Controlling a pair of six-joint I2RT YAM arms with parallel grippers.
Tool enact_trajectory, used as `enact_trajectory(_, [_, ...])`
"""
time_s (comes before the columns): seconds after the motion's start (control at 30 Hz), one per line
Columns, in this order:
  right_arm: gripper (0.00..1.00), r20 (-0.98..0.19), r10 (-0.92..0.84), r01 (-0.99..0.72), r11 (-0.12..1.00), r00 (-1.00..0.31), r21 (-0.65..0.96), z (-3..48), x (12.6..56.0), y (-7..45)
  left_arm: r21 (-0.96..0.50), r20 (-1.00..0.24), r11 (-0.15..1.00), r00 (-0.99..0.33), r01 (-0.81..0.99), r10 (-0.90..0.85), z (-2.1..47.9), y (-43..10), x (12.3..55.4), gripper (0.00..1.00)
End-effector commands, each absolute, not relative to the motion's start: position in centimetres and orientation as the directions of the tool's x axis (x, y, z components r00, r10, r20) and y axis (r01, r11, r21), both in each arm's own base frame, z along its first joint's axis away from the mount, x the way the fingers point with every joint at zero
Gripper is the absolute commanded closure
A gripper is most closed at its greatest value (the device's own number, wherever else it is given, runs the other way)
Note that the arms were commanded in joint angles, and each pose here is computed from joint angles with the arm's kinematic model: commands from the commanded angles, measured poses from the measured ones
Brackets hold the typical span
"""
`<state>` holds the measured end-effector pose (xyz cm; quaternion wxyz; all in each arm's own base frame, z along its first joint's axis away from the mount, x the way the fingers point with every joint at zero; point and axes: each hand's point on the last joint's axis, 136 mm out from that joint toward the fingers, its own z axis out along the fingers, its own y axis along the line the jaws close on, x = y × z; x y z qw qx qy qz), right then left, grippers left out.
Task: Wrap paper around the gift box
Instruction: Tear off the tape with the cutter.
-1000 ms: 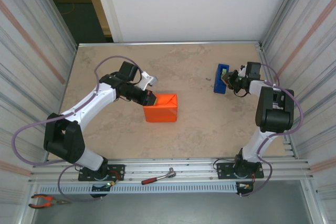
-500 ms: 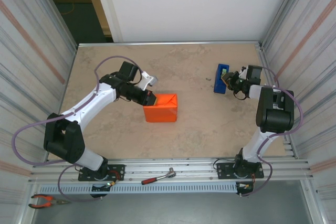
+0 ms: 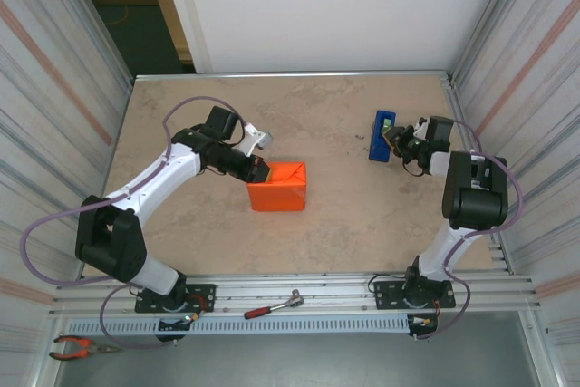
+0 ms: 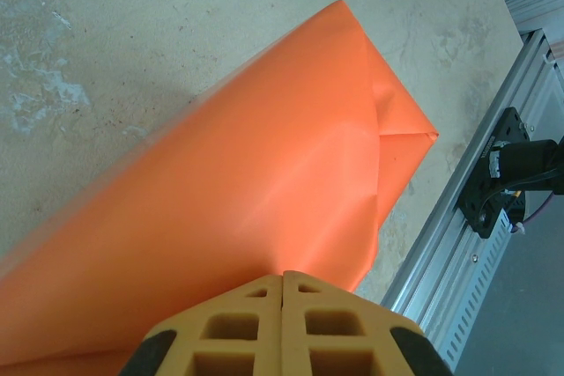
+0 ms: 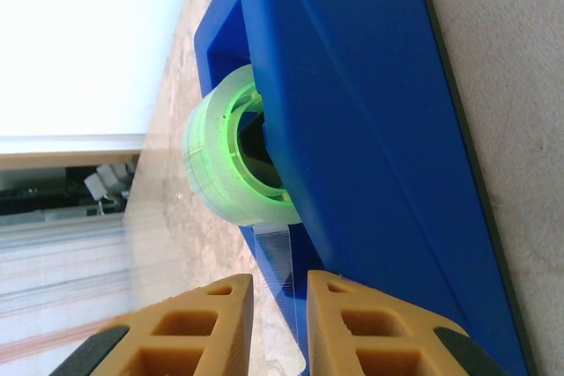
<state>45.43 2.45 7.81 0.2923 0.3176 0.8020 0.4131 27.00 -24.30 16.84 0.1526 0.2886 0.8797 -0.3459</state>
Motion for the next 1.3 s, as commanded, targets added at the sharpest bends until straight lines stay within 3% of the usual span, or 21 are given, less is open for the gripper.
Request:
enact_trajectory(0.0, [0.8, -0.081, 0.75, 0.364, 0.409, -0.656, 0.837, 5.3, 43.1, 3.4, -0.49, -0.369, 0.651, -0.814, 0.58, 0.448, 13.8, -22.8, 25.5, 1.0])
enact_trajectory(0.23, [0.82, -0.078, 0.752, 0.365, 0.404, -0.655, 0.839, 5.1, 42.9, 3.5, -0.491, -0.368, 0.651, -0.815, 0.579, 0.448, 13.8, -22.8, 25.5, 1.0])
enact_trajectory(0.33, [0.9, -0.08, 0.752, 0.358, 0.402, -0.655, 0.843, 5.4, 43.0, 3.5, -0.489, -0.369, 0.651, -0.814, 0.58, 0.449, 13.8, -22.8, 25.6, 1.0])
enact_trajectory(0.4, [1.0, -0.083, 0.753, 0.352, 0.4, -0.653, 0.846, 5.7, 43.0, 3.5, -0.489, -0.368, 0.652, -0.815, 0.579, 0.448, 13.7, -22.8, 25.6, 1.0])
enact_trajectory(0.83, [1.0, -0.169, 0.729, 0.237, 0.419, -0.663, 0.876, 12.6, 43.8, 5.3, -0.491, -0.366, 0.651, -0.815, 0.579, 0.448, 13.7, -22.9, 25.7, 1.0])
enact_trajectory(1.27, [1.0, -0.196, 0.744, 0.249, 0.442, -0.639, 0.862, 14.0, 41.8, 5.5, -0.49, -0.364, 0.654, -0.817, 0.577, 0.448, 13.6, -22.8, 25.7, 1.0])
